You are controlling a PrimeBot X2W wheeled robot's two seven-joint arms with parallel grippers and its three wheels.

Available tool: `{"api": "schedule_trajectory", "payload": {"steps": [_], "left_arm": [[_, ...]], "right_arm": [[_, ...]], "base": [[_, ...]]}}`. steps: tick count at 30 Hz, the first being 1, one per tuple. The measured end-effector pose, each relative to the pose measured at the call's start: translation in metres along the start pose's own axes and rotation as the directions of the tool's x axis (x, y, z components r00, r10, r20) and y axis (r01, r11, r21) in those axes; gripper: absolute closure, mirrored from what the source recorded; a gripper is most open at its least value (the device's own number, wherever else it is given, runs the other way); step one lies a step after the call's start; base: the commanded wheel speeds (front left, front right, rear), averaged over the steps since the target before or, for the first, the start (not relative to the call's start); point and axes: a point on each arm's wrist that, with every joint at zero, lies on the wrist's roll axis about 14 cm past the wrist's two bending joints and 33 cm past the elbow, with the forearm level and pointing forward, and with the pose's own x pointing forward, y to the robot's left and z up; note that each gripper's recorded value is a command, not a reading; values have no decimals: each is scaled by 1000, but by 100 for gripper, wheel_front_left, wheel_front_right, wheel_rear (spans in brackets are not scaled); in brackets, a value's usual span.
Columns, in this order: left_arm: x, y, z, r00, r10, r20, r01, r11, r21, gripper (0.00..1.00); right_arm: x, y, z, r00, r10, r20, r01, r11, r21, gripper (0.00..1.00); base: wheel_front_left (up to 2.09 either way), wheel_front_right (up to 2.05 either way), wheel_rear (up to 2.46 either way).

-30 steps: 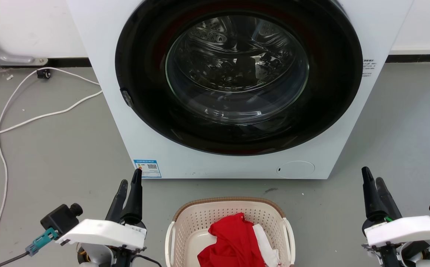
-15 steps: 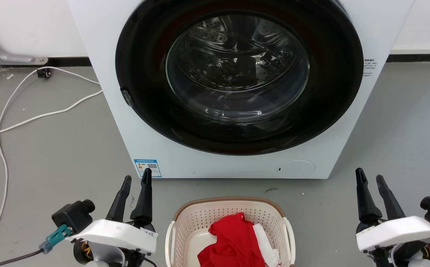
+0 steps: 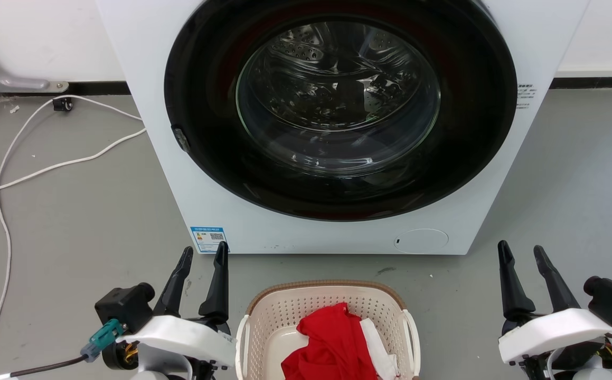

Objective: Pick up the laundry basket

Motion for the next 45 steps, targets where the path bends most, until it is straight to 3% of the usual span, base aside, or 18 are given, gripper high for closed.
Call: {"api": "schedule_trajectory", "payload": {"steps": [20, 45], "left_arm": [[-2, -13, -5, 999, -49, -3, 49, 975, 217, 0], [-2, -20, -6, 996, -90, 9, 81, 933, 352, 0]], "right_arm": [[-3, 8, -1, 999, 35, -2, -35, 979, -199, 0], [-7, 10, -2, 998, 56, 3, -53, 945, -324, 0]], "base": [[0, 0, 0], [0, 0, 0]]}}
